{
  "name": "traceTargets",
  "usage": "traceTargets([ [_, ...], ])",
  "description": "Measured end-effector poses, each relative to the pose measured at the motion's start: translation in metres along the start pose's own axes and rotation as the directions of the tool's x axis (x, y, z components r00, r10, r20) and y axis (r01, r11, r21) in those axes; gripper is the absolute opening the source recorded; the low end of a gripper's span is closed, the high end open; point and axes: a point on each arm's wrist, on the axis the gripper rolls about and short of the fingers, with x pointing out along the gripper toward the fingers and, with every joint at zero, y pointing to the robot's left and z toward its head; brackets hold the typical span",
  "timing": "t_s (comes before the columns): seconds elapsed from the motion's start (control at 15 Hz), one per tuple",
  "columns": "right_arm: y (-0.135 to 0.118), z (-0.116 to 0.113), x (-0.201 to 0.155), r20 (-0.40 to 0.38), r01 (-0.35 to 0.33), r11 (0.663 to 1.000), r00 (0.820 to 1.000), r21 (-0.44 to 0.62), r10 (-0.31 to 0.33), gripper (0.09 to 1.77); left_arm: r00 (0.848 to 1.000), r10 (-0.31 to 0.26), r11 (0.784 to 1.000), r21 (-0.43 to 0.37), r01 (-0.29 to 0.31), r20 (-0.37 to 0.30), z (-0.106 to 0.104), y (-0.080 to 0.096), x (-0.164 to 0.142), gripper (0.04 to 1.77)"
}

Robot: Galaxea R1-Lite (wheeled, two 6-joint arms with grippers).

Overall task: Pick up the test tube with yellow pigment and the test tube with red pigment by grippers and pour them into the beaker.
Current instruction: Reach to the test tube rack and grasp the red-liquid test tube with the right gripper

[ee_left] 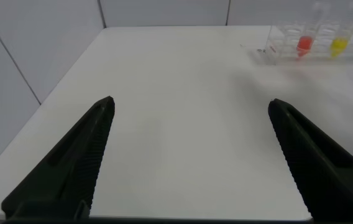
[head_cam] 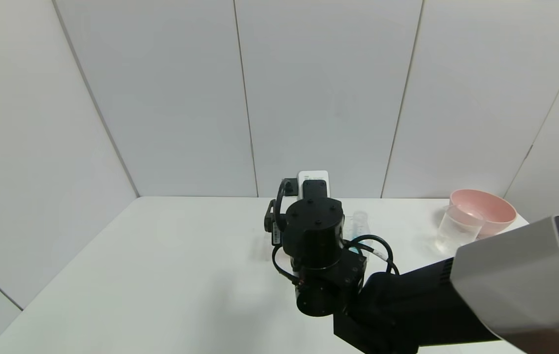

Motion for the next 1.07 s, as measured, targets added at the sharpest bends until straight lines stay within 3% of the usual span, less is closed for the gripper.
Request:
traceTargets([
  [0.6, 0.007, -0.053, 0.044, -0.029, 0.040, 0.999, 0.999, -0.022, -0.041, 1.71, 1.000, 0.000, 1.000, 0.000, 0.000, 0.000, 0.000, 0.000, 0.000, 1.76],
  [1.07, 0.006, -0.072, 0.058, -0.043, 0.057, 0.998, 0.997, -0.037, -0.058, 1.71, 1.000, 0.000, 1.000, 0.000, 0.000, 0.000, 0.000, 0.000, 0.000, 1.76],
])
